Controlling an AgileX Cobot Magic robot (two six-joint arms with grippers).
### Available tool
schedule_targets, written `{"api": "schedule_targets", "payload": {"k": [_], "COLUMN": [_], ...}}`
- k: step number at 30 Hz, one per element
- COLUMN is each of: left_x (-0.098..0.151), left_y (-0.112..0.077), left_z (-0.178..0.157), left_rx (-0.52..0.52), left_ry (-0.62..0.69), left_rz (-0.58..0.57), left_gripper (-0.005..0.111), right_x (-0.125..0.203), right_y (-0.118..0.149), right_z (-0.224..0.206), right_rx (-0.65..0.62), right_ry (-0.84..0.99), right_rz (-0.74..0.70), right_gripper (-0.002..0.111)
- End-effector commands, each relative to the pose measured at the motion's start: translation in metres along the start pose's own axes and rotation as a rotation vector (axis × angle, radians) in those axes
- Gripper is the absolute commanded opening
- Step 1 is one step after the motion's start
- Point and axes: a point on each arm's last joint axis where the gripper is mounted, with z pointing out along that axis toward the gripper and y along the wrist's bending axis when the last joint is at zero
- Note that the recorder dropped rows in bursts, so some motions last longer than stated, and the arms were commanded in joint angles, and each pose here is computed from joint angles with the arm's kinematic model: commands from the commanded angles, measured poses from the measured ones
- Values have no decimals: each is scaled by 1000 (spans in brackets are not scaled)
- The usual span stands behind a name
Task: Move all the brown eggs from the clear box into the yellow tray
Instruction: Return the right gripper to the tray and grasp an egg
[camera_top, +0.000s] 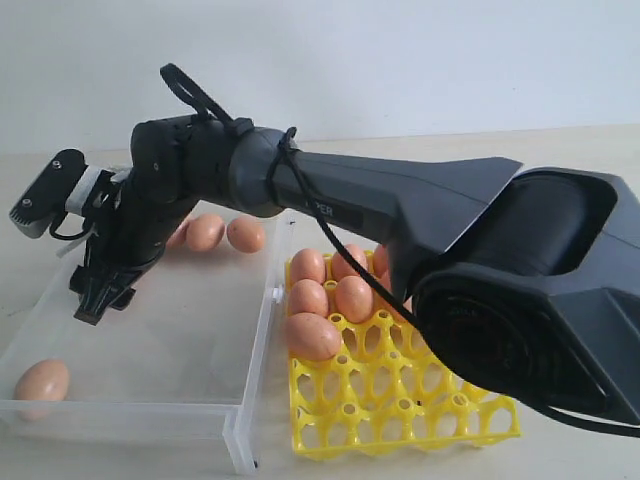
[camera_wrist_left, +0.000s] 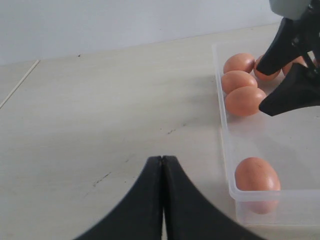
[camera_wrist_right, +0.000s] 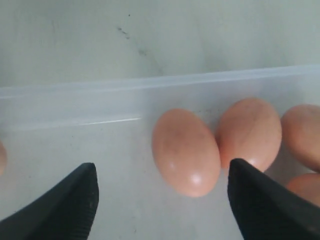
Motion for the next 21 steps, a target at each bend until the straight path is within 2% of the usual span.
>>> {"api": "schedule_targets", "payload": {"k": [1, 21], "left_x": [-2, -2], "left_y": [0, 0], "left_z": [-1, -1], "left_rx": [7, 7], "left_ry": [-20, -20], "left_rz": [-6, -6], "left_gripper": [0, 0], "right_x": [-7, 5], "right_y": [-3, -3], "right_z": [4, 39], "right_rx": [45, 56], "right_ry": [-72, -136], "right_rz": [2, 37], "right_gripper": [70, 70]}}
